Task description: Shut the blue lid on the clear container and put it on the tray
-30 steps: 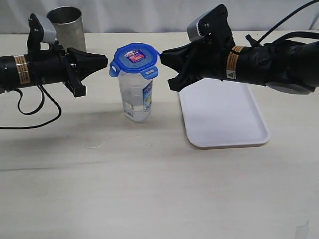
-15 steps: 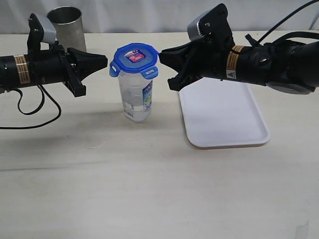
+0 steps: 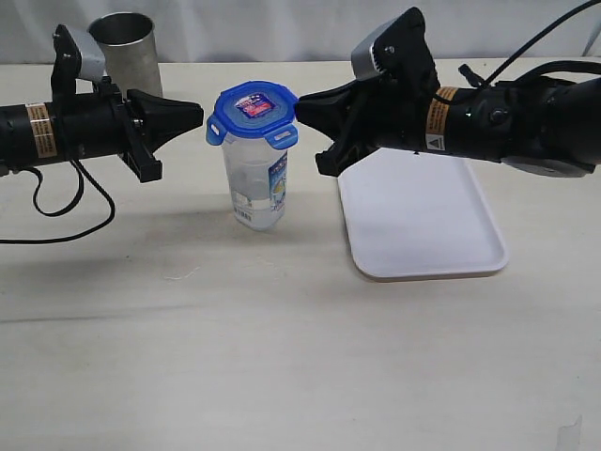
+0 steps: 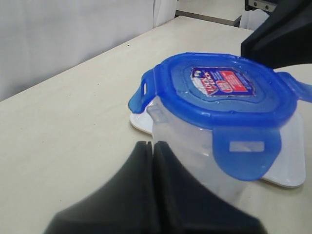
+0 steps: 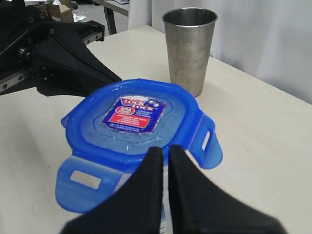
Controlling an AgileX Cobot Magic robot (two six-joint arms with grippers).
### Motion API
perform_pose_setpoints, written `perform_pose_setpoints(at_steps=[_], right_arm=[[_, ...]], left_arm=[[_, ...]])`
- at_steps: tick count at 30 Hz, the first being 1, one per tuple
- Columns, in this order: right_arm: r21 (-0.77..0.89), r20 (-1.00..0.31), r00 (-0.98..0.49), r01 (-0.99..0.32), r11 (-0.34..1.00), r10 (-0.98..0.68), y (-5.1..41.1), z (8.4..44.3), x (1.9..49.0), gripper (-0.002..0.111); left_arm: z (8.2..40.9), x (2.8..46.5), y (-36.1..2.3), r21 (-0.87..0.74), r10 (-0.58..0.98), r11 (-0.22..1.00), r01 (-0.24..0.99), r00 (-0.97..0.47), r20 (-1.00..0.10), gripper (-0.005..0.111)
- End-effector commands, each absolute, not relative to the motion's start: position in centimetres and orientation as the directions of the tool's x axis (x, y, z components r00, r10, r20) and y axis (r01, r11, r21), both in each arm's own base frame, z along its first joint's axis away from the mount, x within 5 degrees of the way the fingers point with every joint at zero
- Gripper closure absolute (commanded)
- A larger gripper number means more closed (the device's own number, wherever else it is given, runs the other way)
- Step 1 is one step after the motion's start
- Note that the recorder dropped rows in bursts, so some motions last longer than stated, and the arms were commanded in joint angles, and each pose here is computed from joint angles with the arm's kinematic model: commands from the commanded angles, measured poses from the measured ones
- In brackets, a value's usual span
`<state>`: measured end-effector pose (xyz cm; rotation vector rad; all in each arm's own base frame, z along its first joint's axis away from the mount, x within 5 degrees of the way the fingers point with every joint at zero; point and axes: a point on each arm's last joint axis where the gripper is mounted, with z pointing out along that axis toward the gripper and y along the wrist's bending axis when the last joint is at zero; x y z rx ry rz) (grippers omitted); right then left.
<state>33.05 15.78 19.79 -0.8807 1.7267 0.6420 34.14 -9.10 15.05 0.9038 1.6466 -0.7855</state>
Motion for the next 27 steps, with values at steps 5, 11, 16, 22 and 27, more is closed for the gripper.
perform_pose_setpoints(at_steps=[5, 11, 16, 22, 27], right_arm=[[-0.035, -0.949, -0.142, -0.839, 0.543, -0.28, 16.04, 19.84, 32.85, 0.104], [-0.028, -0.951, -0.147, -0.835, 0.55, -0.272, 16.02, 19.88, 32.9, 0.104], [-0.028, -0.951, -0.147, -0.835, 0.55, -0.272, 16.02, 19.88, 32.9, 0.104], [-0.028, -0.951, -0.147, -0.835, 0.55, -0.272, 16.02, 19.88, 32.9, 0.104], [-0.028, -0.951, -0.147, -0.835, 0.55, -0.272, 16.02, 19.88, 32.9, 0.104]], left_arm=[[15.4, 34.03, -9.19, -0.064, 0.155, 0.488, 0.871, -0.158, -0.975, 0.107], [15.38, 33.79, -9.33, -0.062, 0.156, 0.46, 0.886, -0.15, -0.976, 0.107], [15.39, 33.67, -9.39, -0.06, 0.159, 0.446, 0.893, -0.145, -0.977, 0.107], [15.46, 33.32, -9.56, -0.054, 0.16, 0.405, 0.913, -0.129, -0.979, 0.107], [15.43, 33.21, -9.61, -0.062, 0.162, 0.394, 0.917, -0.136, -0.977, 0.107]])
